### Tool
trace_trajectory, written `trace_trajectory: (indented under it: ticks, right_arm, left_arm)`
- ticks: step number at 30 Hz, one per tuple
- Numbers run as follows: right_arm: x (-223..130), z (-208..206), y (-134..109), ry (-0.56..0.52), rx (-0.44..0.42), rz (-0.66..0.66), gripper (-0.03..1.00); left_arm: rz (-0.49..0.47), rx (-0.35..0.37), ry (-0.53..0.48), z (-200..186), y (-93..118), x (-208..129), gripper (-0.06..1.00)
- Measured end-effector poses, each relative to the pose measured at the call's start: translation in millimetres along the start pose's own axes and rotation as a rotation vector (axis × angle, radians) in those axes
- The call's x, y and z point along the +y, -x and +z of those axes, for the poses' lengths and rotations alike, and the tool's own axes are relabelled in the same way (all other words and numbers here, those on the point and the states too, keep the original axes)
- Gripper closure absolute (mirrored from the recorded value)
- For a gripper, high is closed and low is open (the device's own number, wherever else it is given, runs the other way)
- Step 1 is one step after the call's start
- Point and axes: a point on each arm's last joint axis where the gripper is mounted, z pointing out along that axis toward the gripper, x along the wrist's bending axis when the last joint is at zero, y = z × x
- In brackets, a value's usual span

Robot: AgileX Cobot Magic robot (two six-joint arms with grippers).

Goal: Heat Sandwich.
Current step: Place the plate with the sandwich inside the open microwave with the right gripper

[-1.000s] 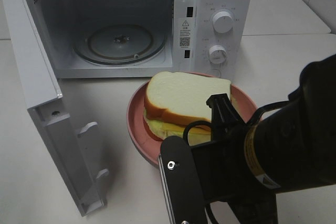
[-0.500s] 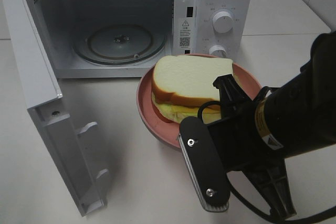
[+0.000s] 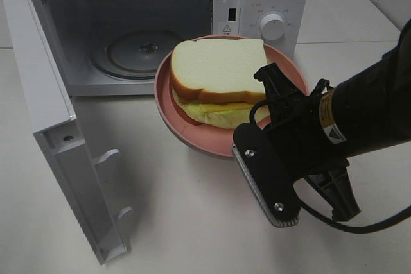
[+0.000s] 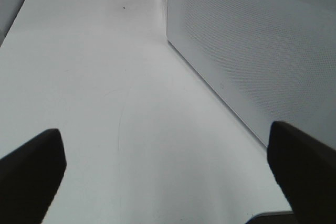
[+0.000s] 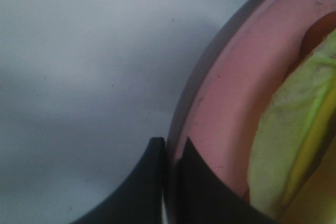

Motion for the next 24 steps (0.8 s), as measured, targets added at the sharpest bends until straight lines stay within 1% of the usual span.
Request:
trace_trajectory:
  ticks: [3,8,15,19,24]
  right_arm:
    - [-0.9,0.2,0.0,0.001,0.003,-0.018,0.93]
    - [2.0,0.1,-0.5,0.034,0.009,-0.051,0.93]
    - [3.6,3.2,-0.9,0.044,0.018,-0.051,0.93]
    - [7.5,13.1,5.2,0.045,0.041,-0.05,0.93]
    - [11.1,19.9,14.0,0.044,0.044,-0.051,0.93]
  left_arm:
    - [0.0,0.0,0.0,0.0,0.0,0.0,-0.05]
    - [0.0,0.0,0.0,0.0,0.0,0.0,-0.05]
    - [0.0,0.0,0.0,0.0,0.0,0.0,-0.05]
    - [0.0,0.0,0.0,0.0,0.0,0.0,-0.05]
    - [0.0,0.0,0.0,0.0,0.0,0.0,-0.05]
